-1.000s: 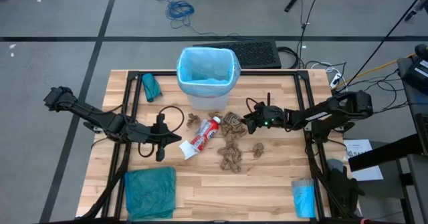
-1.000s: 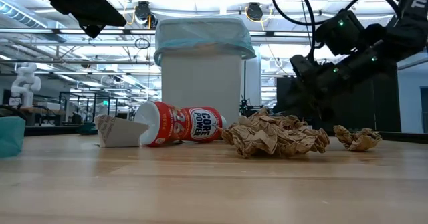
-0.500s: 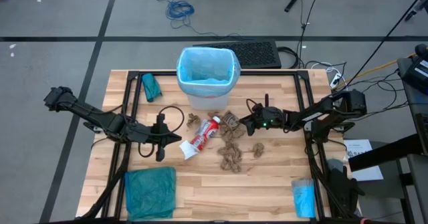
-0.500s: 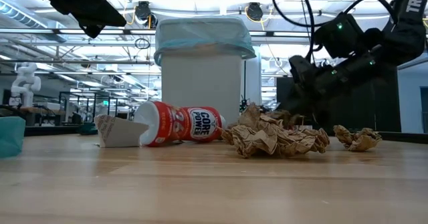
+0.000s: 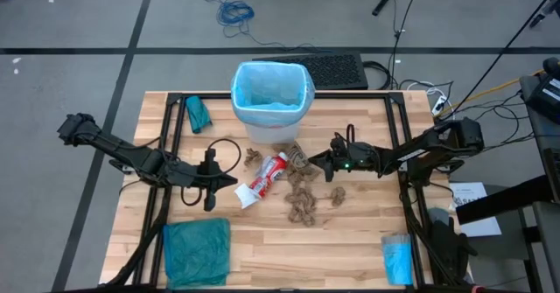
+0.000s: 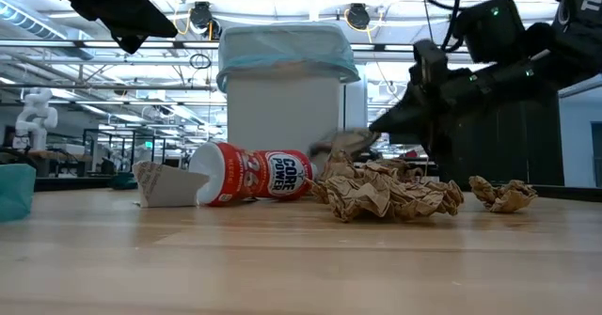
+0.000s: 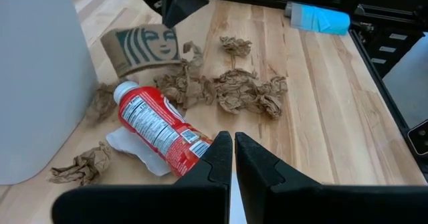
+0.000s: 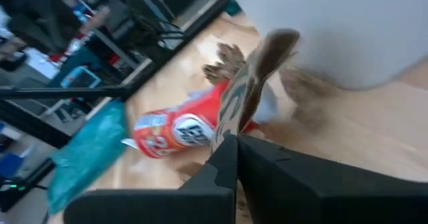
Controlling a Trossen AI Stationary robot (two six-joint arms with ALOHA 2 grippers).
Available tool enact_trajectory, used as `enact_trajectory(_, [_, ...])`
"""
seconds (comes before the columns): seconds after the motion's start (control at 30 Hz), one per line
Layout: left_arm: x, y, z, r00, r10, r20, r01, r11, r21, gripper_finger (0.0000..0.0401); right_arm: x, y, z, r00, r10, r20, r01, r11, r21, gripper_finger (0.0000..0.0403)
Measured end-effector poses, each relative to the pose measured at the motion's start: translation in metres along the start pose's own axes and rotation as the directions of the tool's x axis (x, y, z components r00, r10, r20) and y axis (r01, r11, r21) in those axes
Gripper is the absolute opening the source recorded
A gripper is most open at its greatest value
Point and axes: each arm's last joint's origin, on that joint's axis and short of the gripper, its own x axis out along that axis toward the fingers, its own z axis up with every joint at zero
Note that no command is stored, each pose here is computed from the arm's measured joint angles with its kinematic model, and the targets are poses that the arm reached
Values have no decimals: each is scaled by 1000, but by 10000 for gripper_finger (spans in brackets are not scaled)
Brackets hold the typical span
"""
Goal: Place trash/remove bag and relplace
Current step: Put the brown cardboard into the blue trash bag inside the white trash bin
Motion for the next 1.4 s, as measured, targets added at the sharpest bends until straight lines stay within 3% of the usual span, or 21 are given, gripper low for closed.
enact_trajectory(0.27, [0, 0, 0, 1000, 1, -1, -1, 1000, 0, 18, -15, 26, 15, 987, 148, 66, -146, 989, -35, 0])
enact_trajectory(0.5, [0, 0, 0, 1000, 0, 1, 0, 1000, 1, 18, -35, 62, 35, 923, 350, 161, -336, 936, -108, 0])
enact_trajectory(0.67, [0, 0, 0, 1000, -1, 5, 1, 1000, 14, 18, -33, 103, 66, 886, 422, 191, -375, 896, -236, 0])
enact_trajectory(0.77, [0, 0, 1, 1000, -3, 11, 3, 1000, 14, 18, -24, 127, 93, 915, 369, 160, -302, 893, -334, 0])
enact_trajectory(0.87, [0, 0, 1, 1000, 7, 14, -7, 1000, 14, 18, -14, 142, 123, 960, 227, 166, -140, 898, -418, 0])
enact_trajectory(1.0, [0, 0, 1, 1000, 11, 16, -11, 1000, 14, 18, -1, 149, 166, 969, 126, 212, -10, 878, -478, 0])
enact_trajectory(1.17, [0, 0, 1, 1000, 24, 20, -25, 1000, 15, 18, 12, 142, 215, 969, 113, 220, 7, 877, -480, 0])
enact_trajectory(1.4, [0, 1, 1, 1000, 26, 18, -26, 999, 23, 18, 30, 116, 259, 990, -70, 124, 120, 883, -454, 0])
